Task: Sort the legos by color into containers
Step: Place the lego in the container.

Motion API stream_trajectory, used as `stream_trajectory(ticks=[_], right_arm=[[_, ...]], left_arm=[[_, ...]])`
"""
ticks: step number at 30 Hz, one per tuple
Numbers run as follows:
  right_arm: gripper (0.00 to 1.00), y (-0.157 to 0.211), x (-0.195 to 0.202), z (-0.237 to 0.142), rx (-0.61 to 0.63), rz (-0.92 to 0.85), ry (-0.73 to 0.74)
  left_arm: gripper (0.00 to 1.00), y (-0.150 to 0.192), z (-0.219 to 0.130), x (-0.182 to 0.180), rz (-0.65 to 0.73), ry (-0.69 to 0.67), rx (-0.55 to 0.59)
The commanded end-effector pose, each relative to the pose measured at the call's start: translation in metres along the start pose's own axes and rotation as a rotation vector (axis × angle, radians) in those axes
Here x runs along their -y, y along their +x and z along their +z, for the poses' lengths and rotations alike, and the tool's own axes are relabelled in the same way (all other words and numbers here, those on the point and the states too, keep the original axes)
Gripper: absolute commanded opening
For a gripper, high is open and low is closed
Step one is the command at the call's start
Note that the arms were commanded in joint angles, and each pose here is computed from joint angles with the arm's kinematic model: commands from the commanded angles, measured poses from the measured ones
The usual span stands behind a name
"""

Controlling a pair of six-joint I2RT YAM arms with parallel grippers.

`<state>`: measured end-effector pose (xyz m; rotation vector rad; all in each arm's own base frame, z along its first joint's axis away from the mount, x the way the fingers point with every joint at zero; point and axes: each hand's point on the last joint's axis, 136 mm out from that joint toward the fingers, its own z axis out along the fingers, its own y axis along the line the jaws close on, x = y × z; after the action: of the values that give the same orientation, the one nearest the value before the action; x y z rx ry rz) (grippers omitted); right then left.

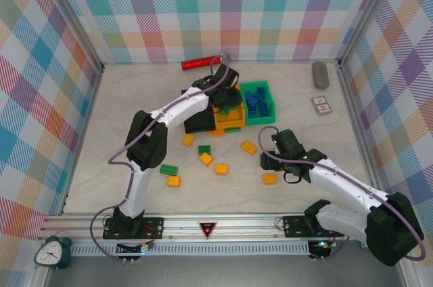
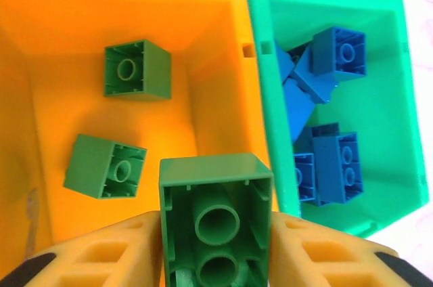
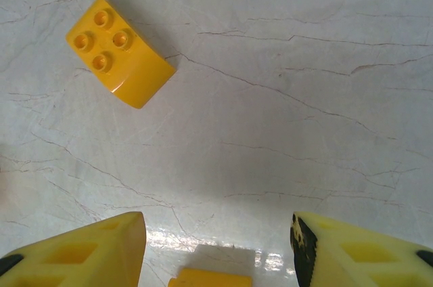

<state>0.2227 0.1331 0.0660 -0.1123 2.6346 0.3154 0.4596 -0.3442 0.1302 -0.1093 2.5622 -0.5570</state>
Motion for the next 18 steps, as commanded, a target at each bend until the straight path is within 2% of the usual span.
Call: stream_trajectory(ticks=[1, 4, 5, 12, 18], right_arm=[[0.59, 0.001, -0.001, 0.001, 0.005, -0.004, -0.015], [0.59, 0.001, -0.002, 0.002, 0.003, -0.006, -0.016], [0.59, 0.001, -0.002, 0.002, 0.004, -0.006, -0.018], [0.59, 0.000, -0.003, 0.003, -0.003, -0.009, -0.015], [0.59, -0.018, -0.007, 0.010, 0.015, -0.021, 0.005]], left_arm=[[0.52, -0.002, -0.002, 0.009, 0.023, 0.032, -0.003], [0.65, -0.004, -0.007, 0.010, 0.034, 0.036, 0.008], [0.66, -0.005, -0.009, 0.009, 0.035, 0.032, 0.014], [0.67, 0.000, -0.038, 0.005, 0.023, 0.069, 0.052], [0.66, 0.027, -0.076, -0.022, -0.012, 0.076, 0.079]])
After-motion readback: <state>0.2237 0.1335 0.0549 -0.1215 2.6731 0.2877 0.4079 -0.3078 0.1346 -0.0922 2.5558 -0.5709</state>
